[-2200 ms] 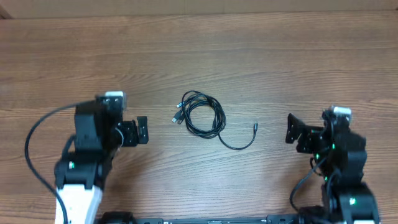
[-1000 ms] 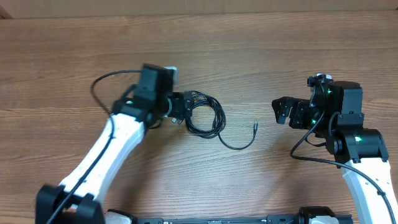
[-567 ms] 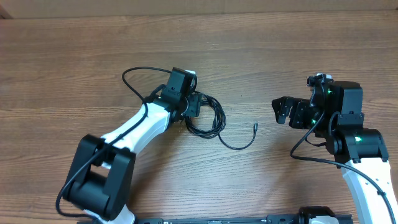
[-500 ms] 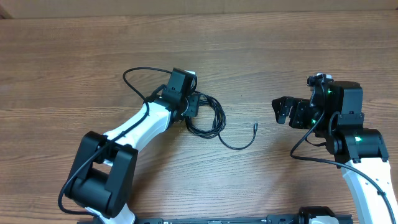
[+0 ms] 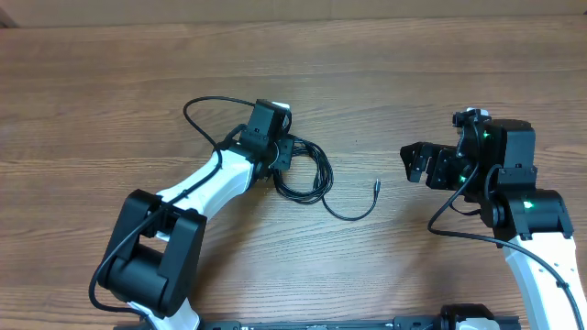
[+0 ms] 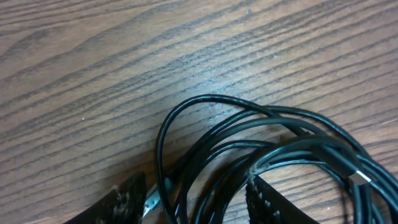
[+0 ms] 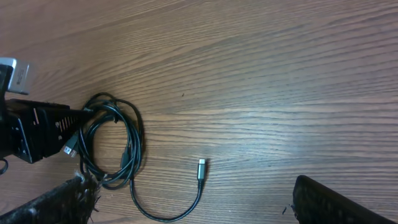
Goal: Untangle cables
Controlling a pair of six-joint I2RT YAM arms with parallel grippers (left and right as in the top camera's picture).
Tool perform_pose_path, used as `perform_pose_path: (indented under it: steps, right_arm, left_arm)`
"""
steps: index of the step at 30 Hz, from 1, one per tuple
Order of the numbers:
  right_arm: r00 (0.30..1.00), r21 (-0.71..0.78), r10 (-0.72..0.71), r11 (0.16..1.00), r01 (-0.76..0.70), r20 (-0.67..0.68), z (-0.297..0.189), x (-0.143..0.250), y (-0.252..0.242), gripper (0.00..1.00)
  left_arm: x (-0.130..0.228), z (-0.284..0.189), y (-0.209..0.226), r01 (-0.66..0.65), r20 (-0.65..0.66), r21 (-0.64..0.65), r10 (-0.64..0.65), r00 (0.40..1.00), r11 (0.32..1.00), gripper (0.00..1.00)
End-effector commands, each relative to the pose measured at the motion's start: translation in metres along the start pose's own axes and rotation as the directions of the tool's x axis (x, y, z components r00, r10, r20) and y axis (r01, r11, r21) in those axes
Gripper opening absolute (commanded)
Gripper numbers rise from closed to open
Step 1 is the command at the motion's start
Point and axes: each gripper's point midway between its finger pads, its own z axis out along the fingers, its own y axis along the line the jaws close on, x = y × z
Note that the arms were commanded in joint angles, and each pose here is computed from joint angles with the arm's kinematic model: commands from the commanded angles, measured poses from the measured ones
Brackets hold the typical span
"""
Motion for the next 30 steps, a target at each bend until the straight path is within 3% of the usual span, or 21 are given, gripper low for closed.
perform_pose_path:
  steps: [1,17,19,23,30]
  right_arm:
    - [0.999,-0.019,-0.008,1.0,0.009,0.035,-0.007,-0.011,0.007,0.99]
    - [0.999,-0.019,-0.008,1.0,0.009,0.034,-0.007,-0.011,0.007,0.96]
    - [0.999,-0.019,-0.008,1.0,0.009,0.034,-0.007,-0.011,0.007,0.96]
    - [0.999,-0.019,-0.009,1.0,0.009,0.035,-0.007,-0.011,0.007,0.96]
    - [0.999,-0.023,-0.008,1.0,0.009,0.033,-0.007,-0.011,0.008,0.95]
  left_arm:
    - [-0.004,0.002,-0.004,-0.081,0.008,-0.005,0.081,0.997,0.997,0.52]
    - [0.019,0.017,-0.021,-0.116,-0.053,0.033,0.118,0.992,0.993,0.47]
    - [0.018,0.017,-0.022,-0.117,-0.048,0.035,0.119,0.992,0.992,0.37]
    - [0.003,0.012,-0.024,-0.15,-0.013,0.038,0.15,0.989,0.988,0.07]
    - [-0.041,-0.025,-0.037,-0.118,0.068,0.073,0.113,0.991,0.99,0.04]
